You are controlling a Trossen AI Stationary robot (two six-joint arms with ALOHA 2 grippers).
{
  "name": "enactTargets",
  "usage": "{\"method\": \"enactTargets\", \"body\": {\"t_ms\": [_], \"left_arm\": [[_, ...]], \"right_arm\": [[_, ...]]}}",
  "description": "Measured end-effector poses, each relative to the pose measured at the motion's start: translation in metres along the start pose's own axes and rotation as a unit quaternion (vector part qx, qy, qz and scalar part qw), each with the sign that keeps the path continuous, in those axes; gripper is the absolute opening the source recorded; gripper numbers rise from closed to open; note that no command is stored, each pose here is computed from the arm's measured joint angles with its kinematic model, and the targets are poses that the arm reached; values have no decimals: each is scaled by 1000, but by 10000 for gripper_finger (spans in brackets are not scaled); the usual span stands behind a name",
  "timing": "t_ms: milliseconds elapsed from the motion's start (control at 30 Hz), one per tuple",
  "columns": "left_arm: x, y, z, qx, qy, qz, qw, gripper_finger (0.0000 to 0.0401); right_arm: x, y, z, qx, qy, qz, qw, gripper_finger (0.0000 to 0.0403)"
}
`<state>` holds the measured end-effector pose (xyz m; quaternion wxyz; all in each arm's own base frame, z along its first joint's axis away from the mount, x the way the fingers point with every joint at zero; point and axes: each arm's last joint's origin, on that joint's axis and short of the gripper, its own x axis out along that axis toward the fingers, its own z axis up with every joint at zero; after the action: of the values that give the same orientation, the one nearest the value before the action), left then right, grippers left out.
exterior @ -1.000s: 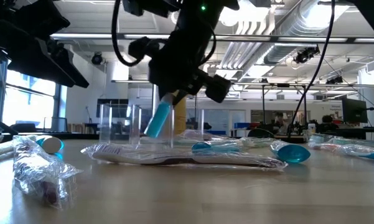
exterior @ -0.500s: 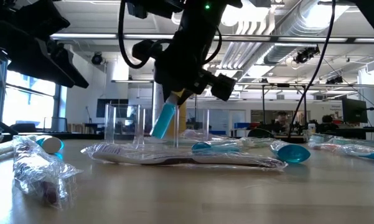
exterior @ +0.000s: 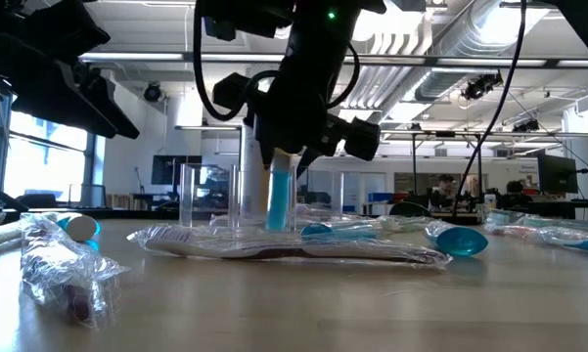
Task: Pick & Place toothbrushing station
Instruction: Put the mouthwash bottle into the transparent organizer, then put the green toothbrush into the transparent organizer
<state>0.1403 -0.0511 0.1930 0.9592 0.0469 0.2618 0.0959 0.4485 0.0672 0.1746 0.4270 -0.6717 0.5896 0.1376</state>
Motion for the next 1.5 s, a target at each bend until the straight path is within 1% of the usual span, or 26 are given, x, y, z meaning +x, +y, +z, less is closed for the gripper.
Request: {"method": "enactTargets", "body": {"t_ms": [167,333,500,667,800,900,967,1033,1067,1167,1300,1400,1467,1500], "left_arm": [[0,0,0,0,0,0,1000,298],[0,0,0,0,0,0,1000,298],[0,0,0,0,0,0,1000,298],[0,0,0,0,0,0,1000,298],[0,0,0,0,0,0,1000,298],[0,0,0,0,0,0,1000,298],[0,0,0,0,0,-1,1000,298],[0,0,0,-1,-1,-1,1000,298],[0,0,0,-1,-1,-1,1000,298],[0,0,0,-1,1,-3,1000,298],[-1,-1,0,-4,2,-19,1000,298],[-2,-1,1,-8,0,-35,999,298],[-3,-1,1,-9,0,-46,999,298],[-3,-1,2,-10,-2,-51,999,298]], "right_arm": [[0,-1,-1,3,22,-9,1000,182],[-3,0,-2,10,34,-14,999,181],[-7,4,-1,2,51,-10,999,179],[-8,6,-5,7,89,-15,996,182],[-17,4,-16,30,112,-30,993,180],[-31,6,-26,36,127,-35,991,180],[-40,5,-35,58,131,-46,989,180],[-50,5,-42,79,151,-64,983,180],[-55,5,-47,100,156,-73,980,180],[-71,5,-62,184,173,-112,961,180],[-89,10,-82,327,154,-138,922,180],[-107,20,-94,426,114,-120,890,180],[-118,28,-101,490,84,-88,863,180],[-124,33,-105,523,70,-64,847,180]]}}
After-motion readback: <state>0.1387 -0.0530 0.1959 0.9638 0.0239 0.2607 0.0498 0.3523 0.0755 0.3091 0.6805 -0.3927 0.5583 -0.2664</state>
